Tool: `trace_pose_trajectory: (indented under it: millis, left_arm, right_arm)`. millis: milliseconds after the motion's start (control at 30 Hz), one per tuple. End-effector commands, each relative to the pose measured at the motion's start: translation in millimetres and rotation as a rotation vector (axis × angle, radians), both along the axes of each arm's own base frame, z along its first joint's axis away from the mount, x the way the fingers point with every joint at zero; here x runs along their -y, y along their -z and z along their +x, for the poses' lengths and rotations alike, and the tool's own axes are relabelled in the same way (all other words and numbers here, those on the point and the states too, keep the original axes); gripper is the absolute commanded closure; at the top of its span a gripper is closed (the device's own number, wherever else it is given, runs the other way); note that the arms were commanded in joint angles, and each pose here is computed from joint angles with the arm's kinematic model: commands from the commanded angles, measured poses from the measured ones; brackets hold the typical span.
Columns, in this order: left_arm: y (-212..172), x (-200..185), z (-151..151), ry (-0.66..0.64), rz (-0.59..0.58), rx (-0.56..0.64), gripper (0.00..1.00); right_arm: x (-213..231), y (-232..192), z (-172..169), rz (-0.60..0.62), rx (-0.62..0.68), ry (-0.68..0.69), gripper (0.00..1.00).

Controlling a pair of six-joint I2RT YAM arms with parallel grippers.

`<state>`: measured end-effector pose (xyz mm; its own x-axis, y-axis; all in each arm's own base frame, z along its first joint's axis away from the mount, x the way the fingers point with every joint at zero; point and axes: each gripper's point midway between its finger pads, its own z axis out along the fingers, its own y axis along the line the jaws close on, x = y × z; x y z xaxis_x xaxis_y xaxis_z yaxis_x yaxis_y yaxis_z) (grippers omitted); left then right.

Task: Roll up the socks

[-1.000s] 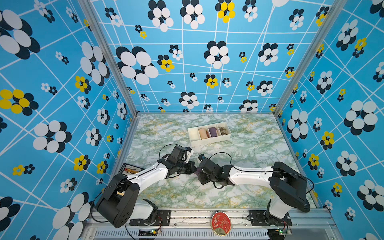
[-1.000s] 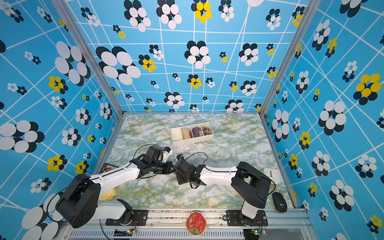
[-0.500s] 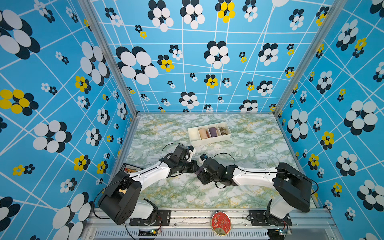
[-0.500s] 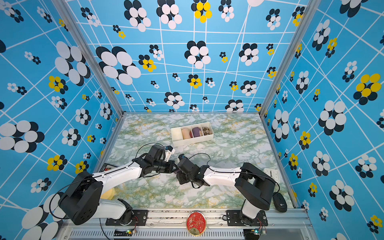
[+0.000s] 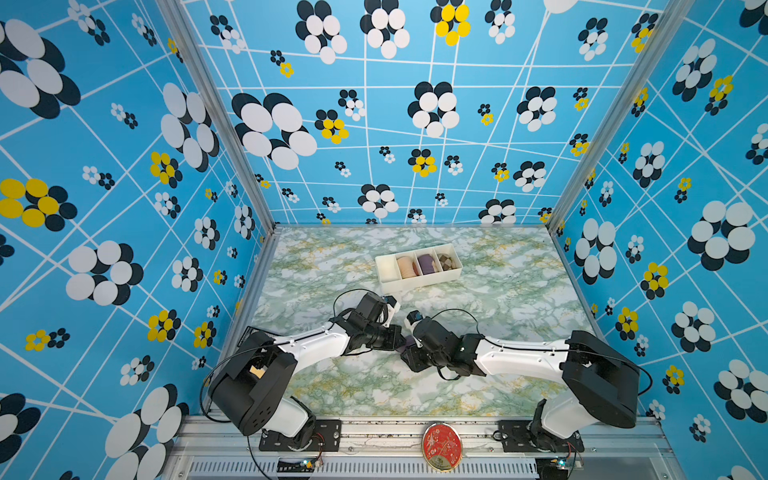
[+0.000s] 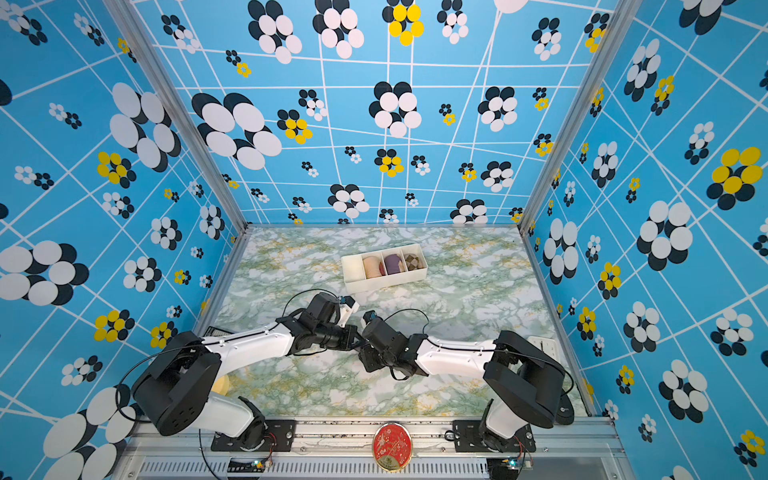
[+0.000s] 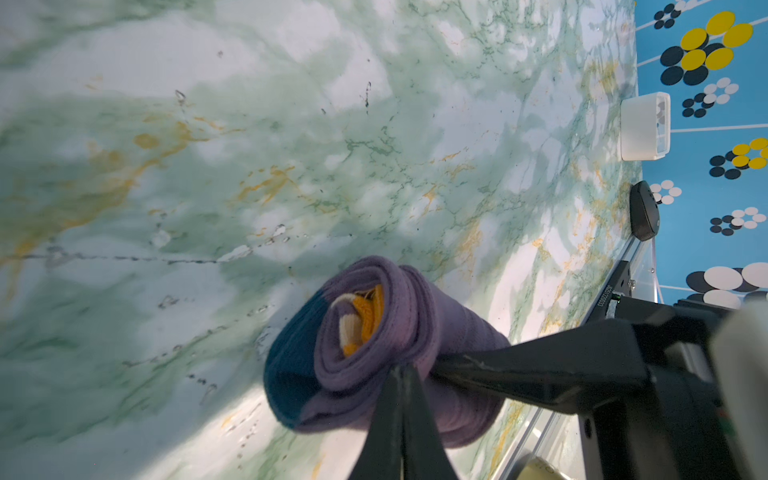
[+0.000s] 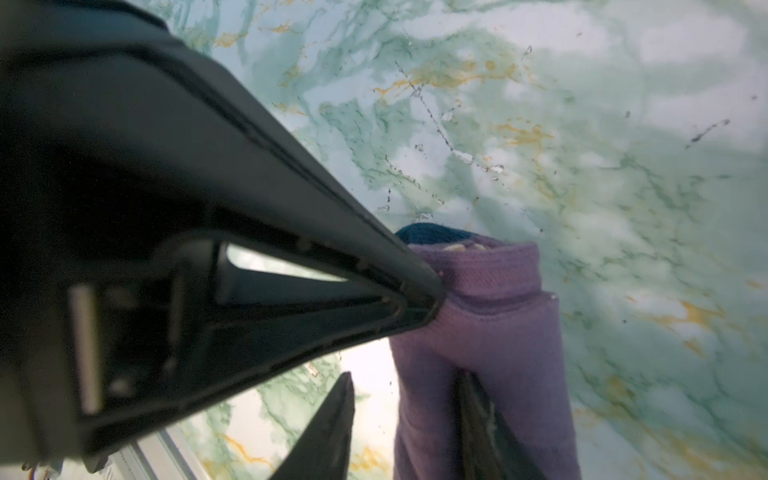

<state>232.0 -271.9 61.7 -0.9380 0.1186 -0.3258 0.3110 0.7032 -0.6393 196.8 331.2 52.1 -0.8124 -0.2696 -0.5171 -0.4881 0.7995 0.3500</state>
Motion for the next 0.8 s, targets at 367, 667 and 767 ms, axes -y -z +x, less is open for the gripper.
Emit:
trace_pose_trajectory:
  millis: [367, 667, 767]
  left_arm:
    - [-15, 11, 6, 0.016, -0.030, 0.029, 0.95]
    - [-19, 10, 6, 0.017, -0.027, 0.042, 0.95]
    - [-18, 9, 5, 0.017, -0.028, 0.040, 0.95]
  right_arm:
    - [30, 5, -10, -0.044, -0.015, 0.006, 0.52]
    - [25, -10, -7, -0.018, 0.018, -0.015, 0.51]
    - [27, -15, -6, -0.023, 0.035, -0.013, 0.51]
